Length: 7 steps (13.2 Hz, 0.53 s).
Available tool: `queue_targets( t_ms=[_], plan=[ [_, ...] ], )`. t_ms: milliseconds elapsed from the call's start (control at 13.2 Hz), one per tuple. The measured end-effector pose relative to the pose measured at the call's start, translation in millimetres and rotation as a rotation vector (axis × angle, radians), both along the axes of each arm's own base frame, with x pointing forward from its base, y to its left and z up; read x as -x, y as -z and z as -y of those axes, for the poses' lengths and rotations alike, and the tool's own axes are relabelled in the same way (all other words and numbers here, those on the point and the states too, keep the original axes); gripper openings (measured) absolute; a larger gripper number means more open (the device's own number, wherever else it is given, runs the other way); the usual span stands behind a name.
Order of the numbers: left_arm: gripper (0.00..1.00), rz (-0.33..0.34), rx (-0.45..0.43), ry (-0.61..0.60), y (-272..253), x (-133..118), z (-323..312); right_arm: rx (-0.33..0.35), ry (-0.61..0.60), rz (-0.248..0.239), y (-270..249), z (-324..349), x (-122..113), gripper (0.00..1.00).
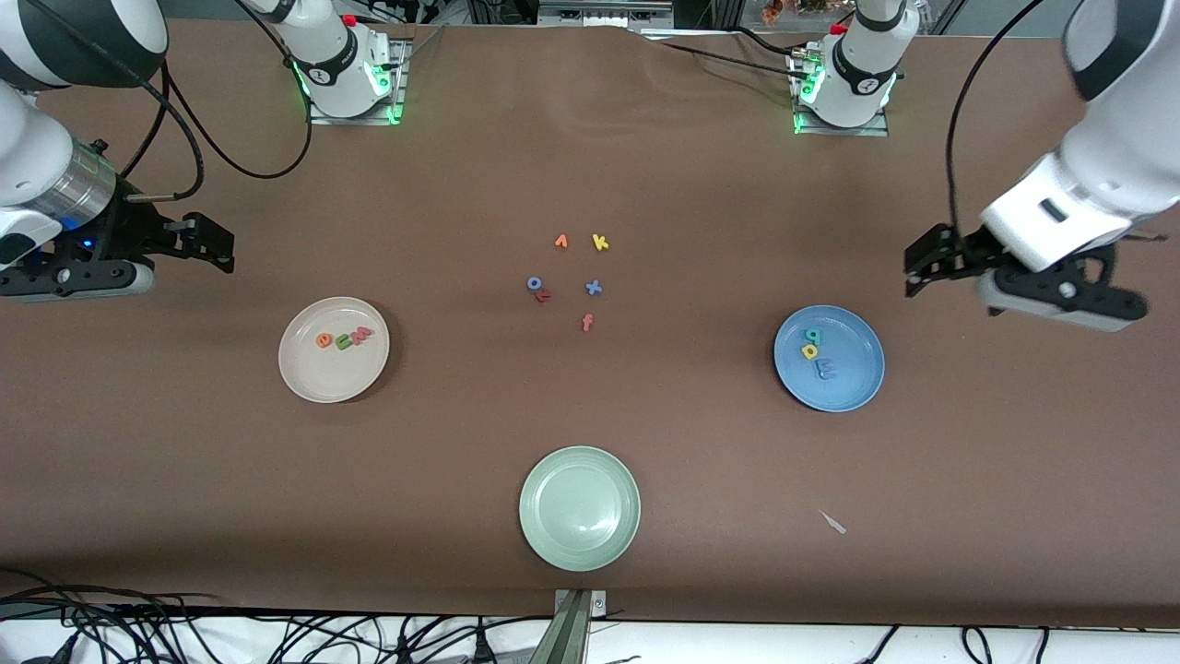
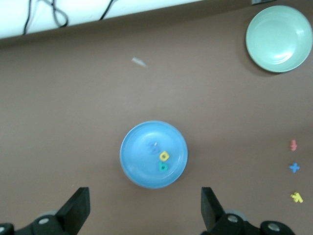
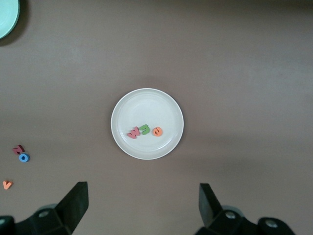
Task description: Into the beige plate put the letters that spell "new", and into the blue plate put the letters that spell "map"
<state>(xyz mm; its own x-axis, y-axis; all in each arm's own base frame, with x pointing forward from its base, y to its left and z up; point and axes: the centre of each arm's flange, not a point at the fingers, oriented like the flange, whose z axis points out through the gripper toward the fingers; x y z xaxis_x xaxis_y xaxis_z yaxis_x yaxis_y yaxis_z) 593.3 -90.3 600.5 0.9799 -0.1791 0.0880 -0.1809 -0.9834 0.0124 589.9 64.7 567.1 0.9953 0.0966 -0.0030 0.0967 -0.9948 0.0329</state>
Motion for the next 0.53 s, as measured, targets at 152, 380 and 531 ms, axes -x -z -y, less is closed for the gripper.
queue_targets(
  t_ms=[152,380,531],
  plan=[
    [1.0,-0.011,-0.012,-0.024,-1,20,-14,0.002,0.0,0.0,0,1,-1,1.0],
    [1.0,-0.035,-0.018,-0.051,2,28,-30,0.002,0.0,0.001,0,1,-2,1.0],
    [1.0,-0.044,-0.019,-0.056,1,29,-31,0.002,-0.001,0.002,0,1,-2,1.0]
  ],
)
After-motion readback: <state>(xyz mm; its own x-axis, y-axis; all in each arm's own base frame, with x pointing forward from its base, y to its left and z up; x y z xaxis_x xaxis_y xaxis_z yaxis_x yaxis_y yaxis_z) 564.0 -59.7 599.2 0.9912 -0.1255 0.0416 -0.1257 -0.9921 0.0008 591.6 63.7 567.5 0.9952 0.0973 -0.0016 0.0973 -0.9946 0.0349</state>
